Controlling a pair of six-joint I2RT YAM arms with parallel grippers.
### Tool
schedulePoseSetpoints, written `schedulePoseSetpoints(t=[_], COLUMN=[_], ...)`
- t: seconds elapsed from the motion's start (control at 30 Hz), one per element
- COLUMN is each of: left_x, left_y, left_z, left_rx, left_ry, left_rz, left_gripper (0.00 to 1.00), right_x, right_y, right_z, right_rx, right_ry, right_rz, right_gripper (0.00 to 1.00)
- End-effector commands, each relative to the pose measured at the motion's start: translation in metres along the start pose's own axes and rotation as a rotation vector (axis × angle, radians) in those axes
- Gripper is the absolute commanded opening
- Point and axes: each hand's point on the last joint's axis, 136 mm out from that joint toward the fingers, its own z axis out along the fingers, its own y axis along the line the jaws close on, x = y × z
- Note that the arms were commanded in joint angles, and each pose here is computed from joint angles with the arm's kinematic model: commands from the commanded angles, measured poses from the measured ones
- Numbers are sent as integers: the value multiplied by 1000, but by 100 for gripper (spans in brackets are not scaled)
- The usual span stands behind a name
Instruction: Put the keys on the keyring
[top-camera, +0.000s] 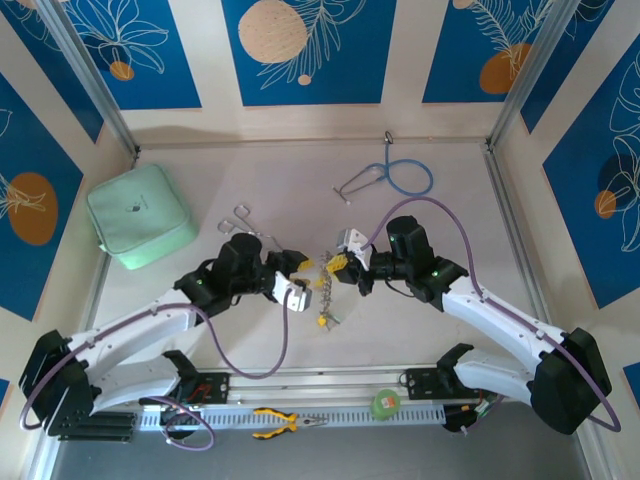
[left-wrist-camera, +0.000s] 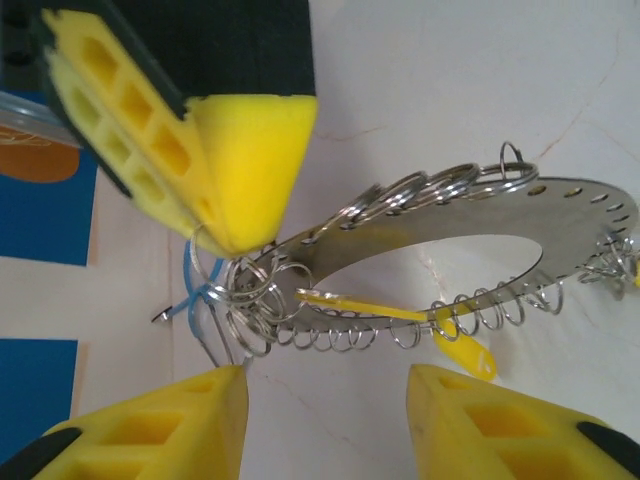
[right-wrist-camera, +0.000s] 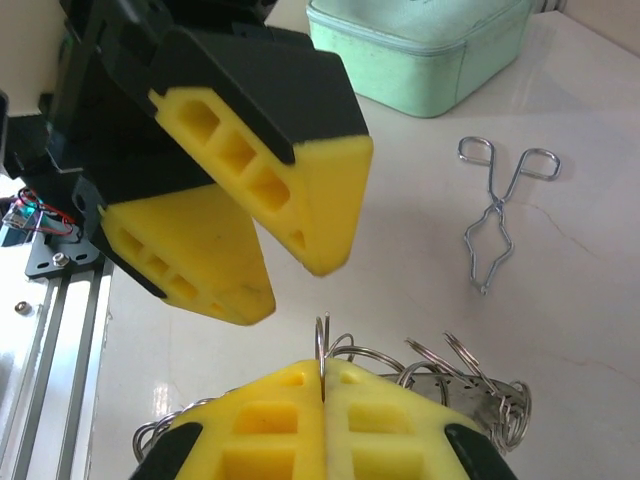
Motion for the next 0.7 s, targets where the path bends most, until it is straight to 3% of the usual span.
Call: schedulePoseSetpoints(t=[0.0, 0.27, 0.47, 0.67], left_x=[-7, -32, -43, -44], left_y=[7, 10, 7, 10], left_z=[-15, -33, -28, -22], left_rx=[-9, 222, 334, 365], left_ry=[-8, -156, -224, -231], left_rz=[-158, -523, -619, -675], left_gripper=[46, 40, 38, 36], right_x=[-16, -13, -14, -16], right_y=[8, 23, 27, 29], right_z=[-3, -8, -6, 0], right_rx=[-44, -94, -108, -121], right_ry=[-62, -49, -41, -39], right_rz=[-63, -188, -240, -237], right_gripper=[0, 0, 0, 0])
